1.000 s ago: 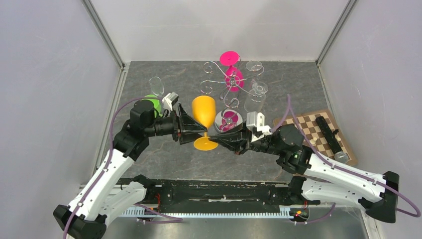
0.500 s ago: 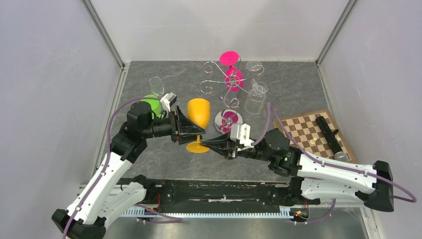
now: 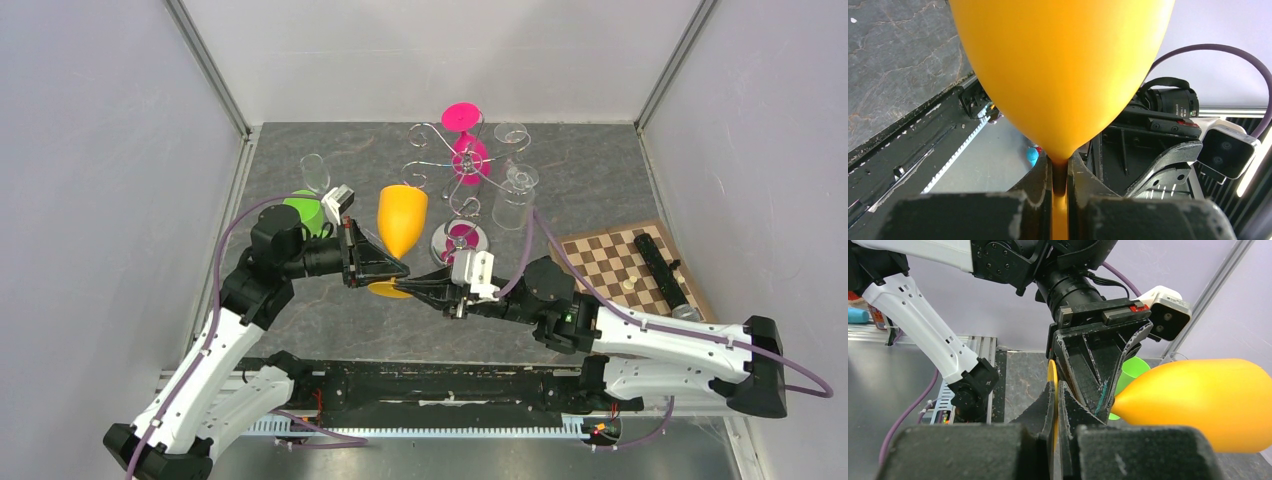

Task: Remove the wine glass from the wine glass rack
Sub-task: Place the wine glass at the center of the board.

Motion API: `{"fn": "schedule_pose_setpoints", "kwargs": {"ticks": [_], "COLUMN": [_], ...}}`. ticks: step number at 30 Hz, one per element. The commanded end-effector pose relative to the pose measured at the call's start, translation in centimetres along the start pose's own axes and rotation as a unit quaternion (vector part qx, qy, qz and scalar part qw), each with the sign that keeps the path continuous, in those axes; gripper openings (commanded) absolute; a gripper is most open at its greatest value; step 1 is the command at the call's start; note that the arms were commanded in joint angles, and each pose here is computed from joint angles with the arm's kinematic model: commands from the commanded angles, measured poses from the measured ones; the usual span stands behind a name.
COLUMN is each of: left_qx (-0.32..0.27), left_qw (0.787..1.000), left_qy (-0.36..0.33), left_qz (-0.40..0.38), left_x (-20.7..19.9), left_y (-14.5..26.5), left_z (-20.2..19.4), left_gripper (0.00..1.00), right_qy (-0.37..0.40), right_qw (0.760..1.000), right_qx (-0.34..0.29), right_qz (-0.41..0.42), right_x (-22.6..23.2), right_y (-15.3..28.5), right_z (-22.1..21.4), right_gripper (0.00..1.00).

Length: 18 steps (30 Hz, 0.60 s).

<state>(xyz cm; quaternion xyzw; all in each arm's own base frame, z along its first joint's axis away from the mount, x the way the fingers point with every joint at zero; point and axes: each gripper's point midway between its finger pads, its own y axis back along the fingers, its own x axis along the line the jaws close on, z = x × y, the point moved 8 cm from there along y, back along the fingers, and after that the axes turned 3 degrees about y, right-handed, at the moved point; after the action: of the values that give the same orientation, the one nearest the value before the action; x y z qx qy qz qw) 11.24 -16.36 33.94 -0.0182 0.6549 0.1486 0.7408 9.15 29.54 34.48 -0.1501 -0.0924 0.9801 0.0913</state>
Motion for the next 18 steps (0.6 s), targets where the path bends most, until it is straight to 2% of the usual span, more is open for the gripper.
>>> {"fn": "schedule_pose_setpoints", "kwargs": {"ticks": [1, 4, 9, 11, 14, 18], "left_qx": [0.025, 0.027, 0.029, 0.029, 0.035, 0.06], "left_qw": [0.999, 0.998, 0.998, 0.998, 0.997, 0.994], "left_qy": [-0.035, -0.041, -0.059, -0.064, -0.068, -0.09], "left_qz": [-0.03, -0.026, -0.015, 0.0, 0.008, 0.012], "left_x": [-0.9, -0.6, -0.2, 0.4, 1.0, 1.6], "left_y": [0.5, 0.5, 0.7, 0.7, 0.8, 1.0], "left_z": [-0.7, -0.7, -0.9, -1.0, -1.2, -1.7], "left_gripper": [0.02, 0.02, 0.02, 0.02, 0.02, 0.02], "right_qy": [0.015, 0.014, 0.01, 0.011, 0.018, 0.023], "right_qw": [1.0, 1.0, 1.0, 1.0, 0.999, 0.997], "right_qx": [-0.027, -0.019, 0.002, 0.015, 0.032, 0.042], "right_qz": [-0.005, -0.004, -0.001, -0.004, -0.022, -0.064], "right_x": [-0.5, -0.5, -0.5, -0.7, -1.2, -2.2], "right_y": [-0.5, -0.4, -0.2, 0.0, 0.7, 1.6], "right_z": [2.3, 2.3, 2.4, 2.6, 3.1, 4.2], "right_gripper": [0.0, 0.03, 0.36, 0.45, 0.52, 0.53]}}
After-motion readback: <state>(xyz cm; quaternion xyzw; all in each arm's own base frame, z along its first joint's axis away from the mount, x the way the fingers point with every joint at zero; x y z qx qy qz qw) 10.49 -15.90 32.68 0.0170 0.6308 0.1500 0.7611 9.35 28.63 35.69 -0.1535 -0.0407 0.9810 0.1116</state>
